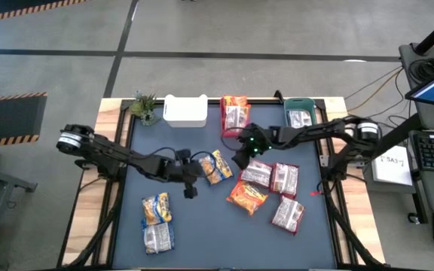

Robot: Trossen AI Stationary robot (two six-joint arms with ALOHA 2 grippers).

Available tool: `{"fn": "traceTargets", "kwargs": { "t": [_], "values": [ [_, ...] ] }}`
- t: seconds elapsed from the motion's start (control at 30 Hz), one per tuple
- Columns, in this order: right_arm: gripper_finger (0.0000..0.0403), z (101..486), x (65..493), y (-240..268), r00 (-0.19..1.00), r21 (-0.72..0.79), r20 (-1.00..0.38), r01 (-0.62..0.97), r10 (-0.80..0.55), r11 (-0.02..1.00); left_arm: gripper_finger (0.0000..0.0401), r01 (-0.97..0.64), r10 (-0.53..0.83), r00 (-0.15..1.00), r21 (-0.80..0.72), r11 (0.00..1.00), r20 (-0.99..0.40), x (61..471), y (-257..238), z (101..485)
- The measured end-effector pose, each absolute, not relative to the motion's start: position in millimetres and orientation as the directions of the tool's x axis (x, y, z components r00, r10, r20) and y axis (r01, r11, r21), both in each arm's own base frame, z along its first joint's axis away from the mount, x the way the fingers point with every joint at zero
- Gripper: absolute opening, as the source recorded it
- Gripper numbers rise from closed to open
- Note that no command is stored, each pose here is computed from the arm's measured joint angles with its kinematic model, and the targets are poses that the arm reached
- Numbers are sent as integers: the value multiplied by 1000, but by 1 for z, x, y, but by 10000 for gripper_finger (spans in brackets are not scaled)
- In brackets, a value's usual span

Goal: Sort Maruchan noodles
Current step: Put the top blue noodle pack into the green bin

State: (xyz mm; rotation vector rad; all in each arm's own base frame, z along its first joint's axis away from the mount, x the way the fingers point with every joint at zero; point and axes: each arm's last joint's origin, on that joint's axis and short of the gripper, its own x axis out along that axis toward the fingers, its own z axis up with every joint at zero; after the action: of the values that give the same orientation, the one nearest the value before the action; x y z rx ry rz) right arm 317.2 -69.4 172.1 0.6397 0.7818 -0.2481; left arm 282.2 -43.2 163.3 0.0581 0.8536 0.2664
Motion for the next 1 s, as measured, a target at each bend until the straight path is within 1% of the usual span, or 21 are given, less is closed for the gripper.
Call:
{"fn": "traceTargets", "kwargs": {
  "t": [0.1,0.2,0.37,0.53,0.7,0.83,1.0],
  "values": [
    [199,169,326,-71,687,441,-726,437,25,784,0,-196,249,709,154,968,-660,283,-39,157],
    [199,166,333,-73,682,443,-731,438,32,782,0,-209,252,765,141,968,-593,279,-33,150],
    [199,166,340,-74,685,449,-728,426,44,785,0,-249,267,810,107,963,-522,269,-24,136],
    [199,171,344,-75,696,438,-716,396,47,807,0,-292,294,836,78,953,-463,271,-13,126],
    [199,175,346,-75,706,446,-707,392,47,805,0,-294,301,811,95,951,-502,276,-12,109],
    [201,175,346,-75,705,475,-707,411,60,778,0,-313,303,798,71,947,-522,277,-12,101],
    [230,174,345,-73,694,518,-711,411,111,750,0,-315,303,794,69,946,-527,277,-12,102]
  ]
}}
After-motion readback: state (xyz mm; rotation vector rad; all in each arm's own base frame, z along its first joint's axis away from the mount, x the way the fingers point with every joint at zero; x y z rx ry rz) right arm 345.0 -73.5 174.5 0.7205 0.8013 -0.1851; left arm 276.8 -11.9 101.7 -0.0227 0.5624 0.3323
